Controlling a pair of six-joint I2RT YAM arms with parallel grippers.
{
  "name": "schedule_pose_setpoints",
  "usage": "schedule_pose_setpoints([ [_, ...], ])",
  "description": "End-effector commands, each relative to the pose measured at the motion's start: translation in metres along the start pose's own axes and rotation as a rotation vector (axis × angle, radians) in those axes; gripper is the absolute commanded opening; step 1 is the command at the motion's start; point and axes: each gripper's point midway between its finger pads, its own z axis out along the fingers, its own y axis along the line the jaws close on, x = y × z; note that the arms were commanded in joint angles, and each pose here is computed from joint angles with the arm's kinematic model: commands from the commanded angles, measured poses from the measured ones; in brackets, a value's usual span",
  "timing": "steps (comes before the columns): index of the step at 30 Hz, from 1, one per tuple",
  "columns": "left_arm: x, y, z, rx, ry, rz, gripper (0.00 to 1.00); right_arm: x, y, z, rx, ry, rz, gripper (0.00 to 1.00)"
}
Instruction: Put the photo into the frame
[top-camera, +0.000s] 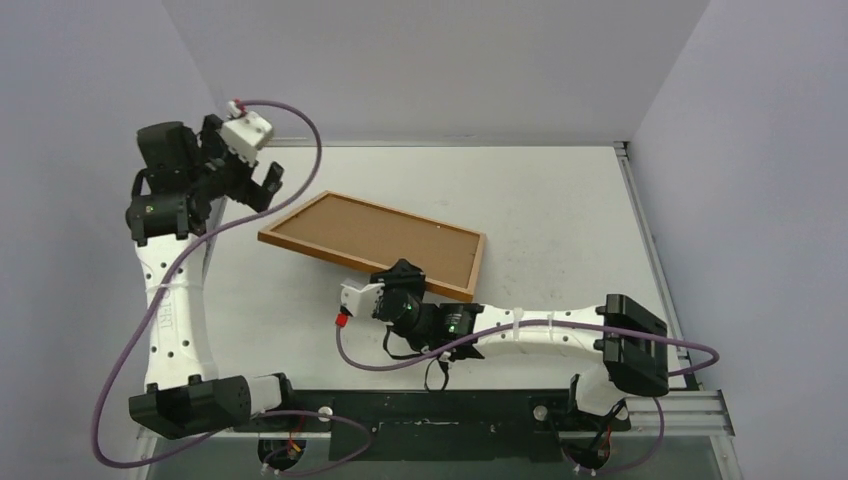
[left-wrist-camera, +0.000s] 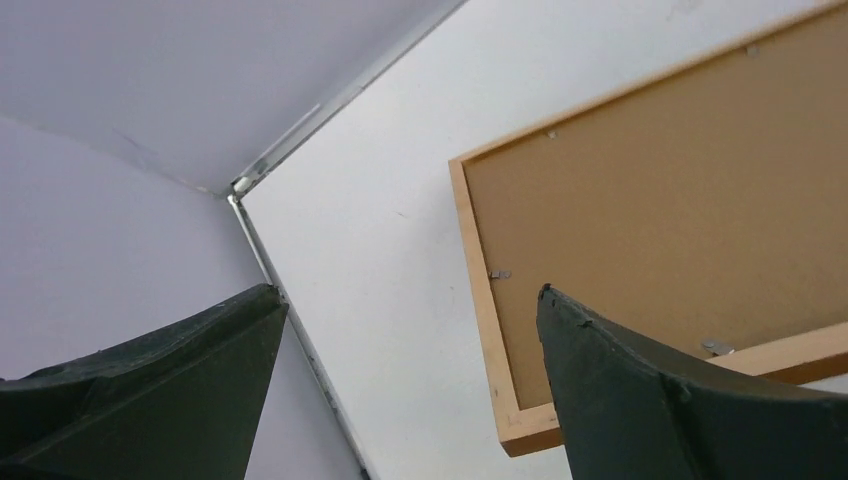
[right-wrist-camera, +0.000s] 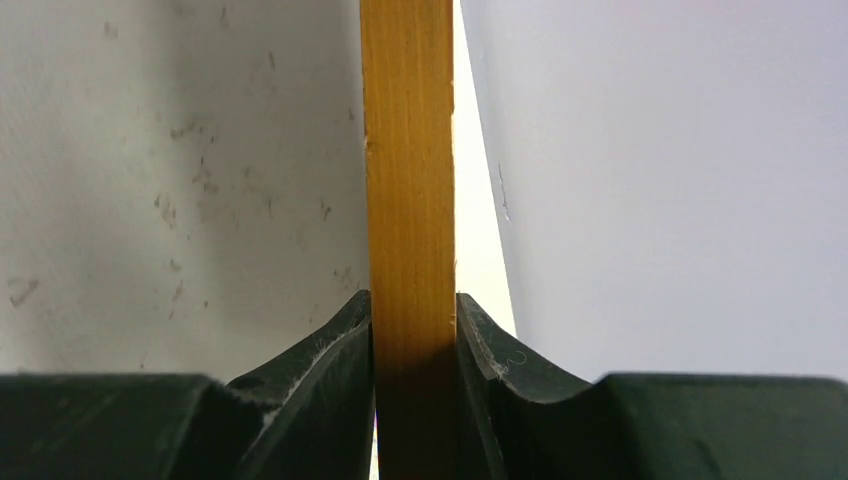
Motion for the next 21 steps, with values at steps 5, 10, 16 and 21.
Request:
schedule_pose_setpoints([
  [5, -0.029, 0.039, -0.031, 0.015, -0.21, -0.349, 0.96, -0.059, -0.104, -0.019, 0.029, -0.083, 0.466, 0.05],
  [10, -0.016, 0.036, -0.034, 0.006, -0.21, -0.392, 0.96, -0.058, -0.125, 0.0, -0.003, -0.022, 0.647, 0.05],
  [16, -0.002, 0.024, -0.032, 0.018, -0.2, -0.392, 0.96, -0.045, -0.162, 0.029, -0.114, -0.044, 0.95, 0.06],
  [21, 0.003, 0.025, -0.027, 0.009, -0.193, -0.431, 0.97, -0.013, -0.17, 0.054, -0.198, 0.005, 1.119, 0.07],
])
